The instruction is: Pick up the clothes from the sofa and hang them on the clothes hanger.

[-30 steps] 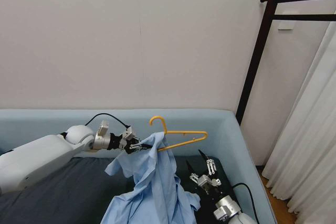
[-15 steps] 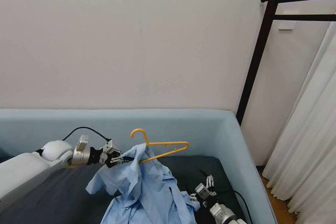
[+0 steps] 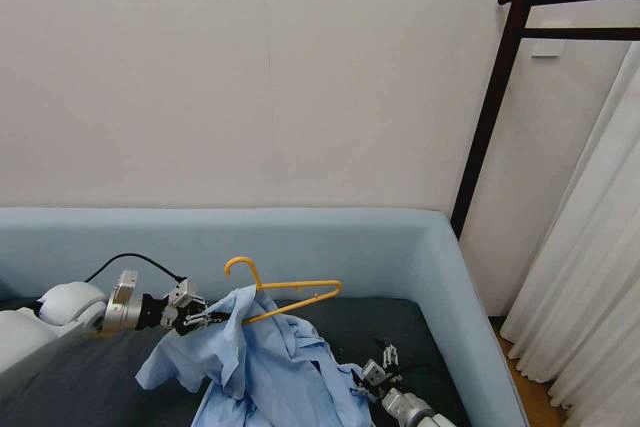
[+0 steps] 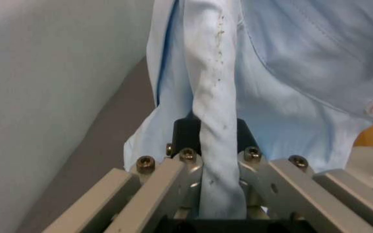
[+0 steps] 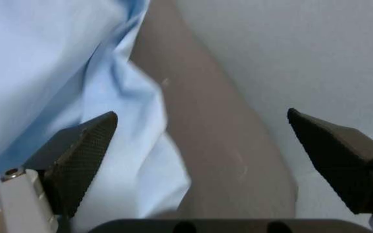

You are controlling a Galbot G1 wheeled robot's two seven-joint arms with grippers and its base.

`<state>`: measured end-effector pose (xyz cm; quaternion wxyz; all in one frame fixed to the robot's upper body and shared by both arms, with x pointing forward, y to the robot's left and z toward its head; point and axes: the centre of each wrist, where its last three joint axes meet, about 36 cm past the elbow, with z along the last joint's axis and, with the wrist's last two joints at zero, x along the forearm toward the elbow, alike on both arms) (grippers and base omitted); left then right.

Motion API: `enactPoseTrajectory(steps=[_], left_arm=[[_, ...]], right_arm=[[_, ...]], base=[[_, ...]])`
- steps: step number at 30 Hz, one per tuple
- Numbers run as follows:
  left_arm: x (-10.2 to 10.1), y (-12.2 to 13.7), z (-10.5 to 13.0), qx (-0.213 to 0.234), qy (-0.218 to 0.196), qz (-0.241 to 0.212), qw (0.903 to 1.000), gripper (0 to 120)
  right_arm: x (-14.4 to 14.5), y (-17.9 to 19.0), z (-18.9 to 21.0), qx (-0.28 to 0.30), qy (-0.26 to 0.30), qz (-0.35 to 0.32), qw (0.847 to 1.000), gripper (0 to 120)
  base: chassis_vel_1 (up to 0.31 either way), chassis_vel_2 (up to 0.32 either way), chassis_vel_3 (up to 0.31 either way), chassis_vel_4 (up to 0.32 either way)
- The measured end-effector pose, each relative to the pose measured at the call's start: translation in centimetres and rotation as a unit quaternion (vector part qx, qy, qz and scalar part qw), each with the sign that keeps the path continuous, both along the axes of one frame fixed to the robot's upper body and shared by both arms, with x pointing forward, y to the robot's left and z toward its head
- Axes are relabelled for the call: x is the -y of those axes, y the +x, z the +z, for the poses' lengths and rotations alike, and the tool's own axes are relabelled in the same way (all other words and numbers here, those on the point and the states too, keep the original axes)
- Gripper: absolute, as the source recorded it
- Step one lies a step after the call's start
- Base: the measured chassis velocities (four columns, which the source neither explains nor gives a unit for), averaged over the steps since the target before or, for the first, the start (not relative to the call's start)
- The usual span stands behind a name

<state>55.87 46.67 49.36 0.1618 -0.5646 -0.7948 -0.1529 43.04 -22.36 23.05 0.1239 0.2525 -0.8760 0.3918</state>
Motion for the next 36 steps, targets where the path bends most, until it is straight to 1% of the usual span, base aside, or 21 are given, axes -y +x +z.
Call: enactPoseTrajectory(steps=[7,11,12,15,17,22,26,31,34,36], left_arm=[[0.1,0.2,0.1,0.003,-0.003,0.0,1.0,1],[0.2,0.2,0.0,0.001,-0.003,-0.001,1.0,1],[0.2,0.2,0.0,0.001,-0.003,-0.001,1.0,1],[0.4,0.1,0.1,0.001,-0.005,-0.003,1.0,1],[0.4,0.0,0.1,0.001,-0.005,-0.003,1.0,1],[1.0,0.0,0.1,-0.001,-0.008,-0.01,0.9999,1],[1.4,0.0,0.2,-0.001,-0.01,-0.014,0.9998,1],[1.5,0.0,0.6,0.0,-0.014,-0.016,0.9998,1],[1.6,-0.1,0.9,0.0,-0.016,-0.017,0.9997,1],[1.4,-0.4,1.1,0.0,-0.015,-0.016,0.9997,1]], right_arm=[[0.4,-1.4,-0.4,0.001,-0.024,0.024,0.999,100],[0.4,-1.6,-1.0,0.011,-0.052,0.049,0.997,100],[0.4,-1.6,-1.0,0.011,-0.052,0.049,0.997,100],[0.3,-2.0,-1.7,0.017,-0.075,0.06,0.995,100],[0.4,-1.8,-2.1,0.02,-0.084,0.06,0.994,100],[0.9,0.1,-3.0,0.041,-0.111,0.049,0.992,100],[0.4,0.8,-3.4,0.047,-0.118,0.047,0.991,100],[-0.1,1.5,-4.6,0.044,-0.141,0.057,0.987,100],[-0.1,2.2,-5.1,0.054,-0.153,0.063,0.985,100],[-0.4,3.2,-5.2,0.072,-0.161,0.071,0.982,100]], base=[[0.0,0.0,0.0,0.0],[0.0,0.0,0.0,0.0],[0.0,0.0,0.0,0.0],[0.0,0.0,0.0,0.0],[0.0,0.0,0.0,0.0],[0.0,0.0,0.0,0.0],[0.0,0.0,0.0,0.0],[0.0,0.0,0.0,0.0],[0.0,0.0,0.0,0.0],[0.0,0.0,0.0,0.0]])
